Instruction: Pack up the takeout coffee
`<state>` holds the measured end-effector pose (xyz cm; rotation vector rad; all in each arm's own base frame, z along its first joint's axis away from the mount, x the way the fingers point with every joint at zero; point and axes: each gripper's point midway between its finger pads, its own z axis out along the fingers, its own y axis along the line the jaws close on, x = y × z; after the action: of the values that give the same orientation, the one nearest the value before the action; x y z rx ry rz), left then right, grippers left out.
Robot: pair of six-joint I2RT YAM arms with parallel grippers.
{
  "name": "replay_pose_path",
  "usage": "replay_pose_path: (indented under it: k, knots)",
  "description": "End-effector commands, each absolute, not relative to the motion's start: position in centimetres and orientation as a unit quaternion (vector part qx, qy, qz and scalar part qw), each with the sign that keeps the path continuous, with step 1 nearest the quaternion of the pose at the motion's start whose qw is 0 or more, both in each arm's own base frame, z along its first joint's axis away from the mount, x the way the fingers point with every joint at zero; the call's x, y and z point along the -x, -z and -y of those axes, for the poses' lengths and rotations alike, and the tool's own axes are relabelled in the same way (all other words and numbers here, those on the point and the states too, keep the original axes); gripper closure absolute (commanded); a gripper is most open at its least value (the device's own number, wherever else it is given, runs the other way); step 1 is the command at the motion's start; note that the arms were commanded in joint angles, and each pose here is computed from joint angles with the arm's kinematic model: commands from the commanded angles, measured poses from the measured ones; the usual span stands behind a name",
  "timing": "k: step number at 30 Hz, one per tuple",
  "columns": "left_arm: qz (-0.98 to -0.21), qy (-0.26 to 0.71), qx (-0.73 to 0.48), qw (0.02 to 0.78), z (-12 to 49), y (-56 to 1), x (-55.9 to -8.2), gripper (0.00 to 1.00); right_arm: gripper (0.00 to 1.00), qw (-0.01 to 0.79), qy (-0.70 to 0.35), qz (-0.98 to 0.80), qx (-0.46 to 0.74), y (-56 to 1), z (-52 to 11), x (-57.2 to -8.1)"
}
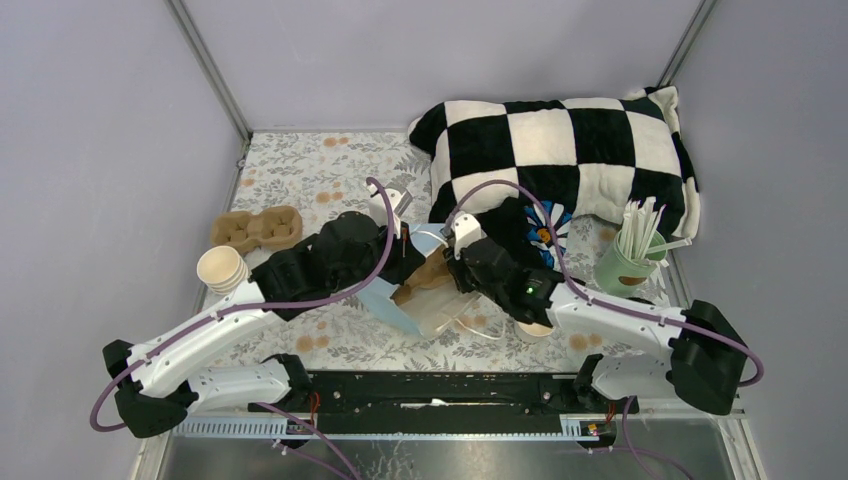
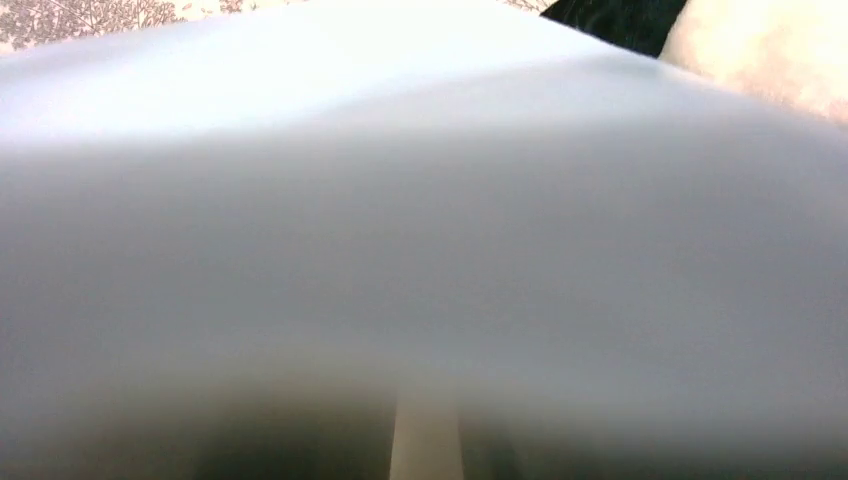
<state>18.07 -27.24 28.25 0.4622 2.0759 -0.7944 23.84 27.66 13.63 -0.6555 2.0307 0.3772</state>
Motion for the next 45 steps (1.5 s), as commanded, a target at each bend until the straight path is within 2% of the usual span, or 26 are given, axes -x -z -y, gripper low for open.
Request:
replay_pose_path:
  k: [1,5,13,17,18,19,23,31,32,34,36,37,41,43,45]
  knots:
    - [-0.806,0.339,-0.173,0.453,27.6,-30.9,-18.5,1.0,0.58,0.507,-0.129,-0.808,0.271,-16.8,-29.5,-26.4]
    - [-0.815,0.319,-0.149,0.461,26.6,-30.9,-19.1,1.0,0.46,0.449,-0.079,-0.856,0.242,-18.2,-27.1,-25.5]
    - [-0.828,0.268,-0.078,0.487,24.0,-30.6,-20.7,1.0,0.3,0.405,-0.119,-0.884,0.199,-25.2,-23.4,-21.0]
    - [-0.833,0.24,-0.047,0.497,22.8,-30.9,-21.4,1.0,0.11,0.366,-0.126,-0.909,0.157,-27.2,-21.6,-18.9]
    - [-0.833,0.235,-0.042,0.499,22.6,-31.0,-21.6,1.0,0.04,0.353,-0.119,-0.918,0.138,-27.4,-20.9,-18.4]
    - [-0.833,0.234,-0.036,0.5,22.5,-31.3,-21.6,1.0,0.01,0.34,-0.115,-0.927,0.114,-27.3,-20.4,-18.0]
    - [-0.83,0.237,-0.024,0.504,22.5,-32.0,-21.9,1.0,0.0,0.285,-0.156,-0.944,0.052,-27.4,-22.0,-16.6]
    - [-0.834,0.236,-0.019,0.498,22.8,-31.6,-22.0,1.0,0.01,0.282,-0.214,-0.935,-0.033,-26.3,-22.9,-19.5]
    - [-0.834,0.237,-0.017,0.498,22.7,-31.6,-21.9,1.0,0.04,0.281,-0.229,-0.931,-0.044,-26.2,-23.2,-19.9]
    - [-0.836,0.233,-0.003,0.496,22.3,-31.4,-21.9,1.0,0.18,0.285,-0.262,-0.921,-0.053,-27.0,-24.1,-20.2]
    - [-0.838,0.227,0.018,0.496,21.7,-31.5,-22.0,1.0,0.47,0.282,-0.289,-0.913,-0.053,-28.0,-25.1,-20.2]
    - [-0.839,0.222,0.029,0.496,21.3,-31.4,-22.0,1.0,0.58,0.278,-0.297,-0.912,-0.052,-28.5,-25.5,-20.1]
    - [-0.838,0.211,0.098,0.493,19.6,-32.8,-22.1,1.0,0.9,0.276,-0.345,-0.897,-0.026,-32.0,-27.8,-20.3]
    - [-0.832,0.222,0.122,0.494,19.2,-34.8,-22.0,1.0,0.99,0.278,-0.378,-0.883,-0.013,-34.8,-29.3,-20.6]
    - [-0.824,0.235,0.137,0.496,19.1,-36.0,-21.9,1.0,1.0,0.275,-0.403,-0.873,-0.006,-37.1,-30.7,-21.0]
